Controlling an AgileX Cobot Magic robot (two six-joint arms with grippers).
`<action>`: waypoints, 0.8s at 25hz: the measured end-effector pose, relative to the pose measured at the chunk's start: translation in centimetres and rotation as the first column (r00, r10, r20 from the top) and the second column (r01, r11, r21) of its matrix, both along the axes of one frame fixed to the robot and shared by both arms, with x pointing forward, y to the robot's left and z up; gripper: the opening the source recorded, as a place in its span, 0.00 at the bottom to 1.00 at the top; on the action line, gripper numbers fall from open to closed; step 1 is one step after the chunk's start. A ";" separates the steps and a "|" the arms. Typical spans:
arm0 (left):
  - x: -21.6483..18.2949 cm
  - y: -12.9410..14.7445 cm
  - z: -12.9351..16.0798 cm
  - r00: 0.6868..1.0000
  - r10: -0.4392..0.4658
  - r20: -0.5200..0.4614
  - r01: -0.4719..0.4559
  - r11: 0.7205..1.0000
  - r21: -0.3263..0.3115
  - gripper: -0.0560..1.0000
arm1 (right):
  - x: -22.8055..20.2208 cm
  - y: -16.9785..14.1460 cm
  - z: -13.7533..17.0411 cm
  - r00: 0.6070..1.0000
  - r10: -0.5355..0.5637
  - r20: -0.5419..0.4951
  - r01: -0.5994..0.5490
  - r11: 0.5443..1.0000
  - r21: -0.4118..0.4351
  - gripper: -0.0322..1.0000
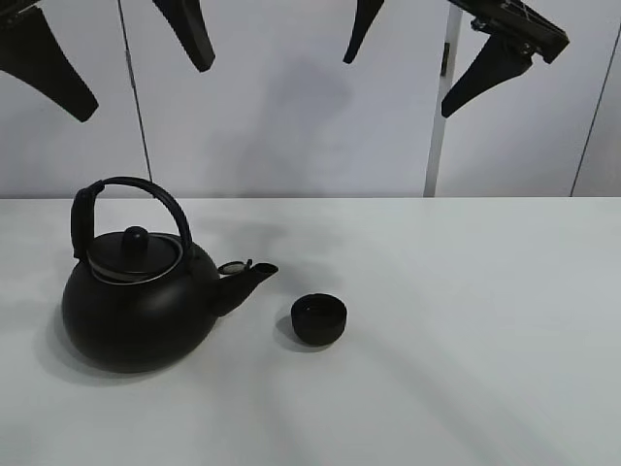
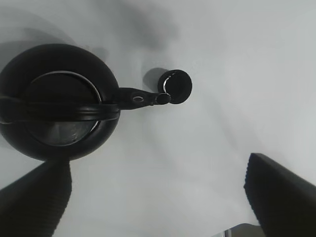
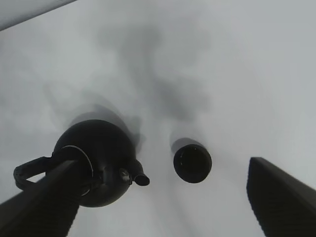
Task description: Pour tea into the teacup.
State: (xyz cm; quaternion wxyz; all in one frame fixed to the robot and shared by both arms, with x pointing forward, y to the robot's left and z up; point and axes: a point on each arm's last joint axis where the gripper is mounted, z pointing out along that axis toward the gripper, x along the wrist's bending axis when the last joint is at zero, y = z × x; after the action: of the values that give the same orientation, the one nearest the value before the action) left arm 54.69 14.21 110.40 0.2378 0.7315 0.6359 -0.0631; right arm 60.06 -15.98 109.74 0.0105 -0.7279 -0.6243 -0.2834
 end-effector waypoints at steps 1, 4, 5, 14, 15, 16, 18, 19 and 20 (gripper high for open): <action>0.0 0.0 -0.1 1.000 -0.001 -0.003 0.001 1.000 0.000 0.70 | 0.0 0.0 0.0 1.000 0.001 -0.004 -0.001 1.000 -0.001 0.64; 0.0 0.0 -0.1 1.000 -0.002 -0.006 0.002 1.000 -0.001 0.70 | -0.1 0.0 0.0 1.000 0.003 -0.009 -0.003 1.000 -0.003 0.64; -0.1 0.0 -0.2 1.000 -0.002 -0.007 0.002 1.000 0.000 0.70 | -0.1 0.0 0.0 1.000 0.003 -0.009 -0.003 1.000 -0.003 0.64; -0.2 0.0 -0.2 0.999 -0.043 -0.010 0.043 0.999 0.014 0.70 | -0.1 -0.2 -0.1 1.000 0.008 -0.014 -0.008 1.000 -0.027 0.64; -0.2 0.0 -0.2 0.999 -0.045 -0.008 0.045 0.999 0.015 0.70 | -0.1 -0.2 -0.2 1.000 0.008 -0.014 -0.009 1.000 -0.030 0.64; -0.2 0.0 -0.2 0.999 -0.046 -0.008 0.046 0.999 0.015 0.70 | -0.1 -0.2 -0.2 1.000 0.009 -0.014 -0.009 0.999 -0.033 0.64; -0.2 0.0 -0.2 0.999 -0.045 -0.007 0.046 0.999 0.014 0.70 | -0.1 -0.2 -0.2 1.000 0.009 -0.015 -0.010 0.999 -0.034 0.64; -0.2 0.0 -0.2 0.999 -0.046 -0.005 0.046 0.999 0.014 0.70 | -0.2 -0.2 -0.2 1.000 0.010 -0.017 -0.010 0.999 -0.036 0.64; -0.2 0.0 -0.2 0.999 -0.044 0.000 0.044 0.999 0.012 0.70 | -0.2 -0.2 -0.2 1.000 0.010 -0.019 -0.011 0.999 -0.037 0.64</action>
State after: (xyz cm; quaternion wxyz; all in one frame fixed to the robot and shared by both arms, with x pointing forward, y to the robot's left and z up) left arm 54.53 14.23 110.20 0.2318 0.7467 0.6202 -0.0643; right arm 59.88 -16.23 109.55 0.0043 -0.7272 -0.6331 -0.2651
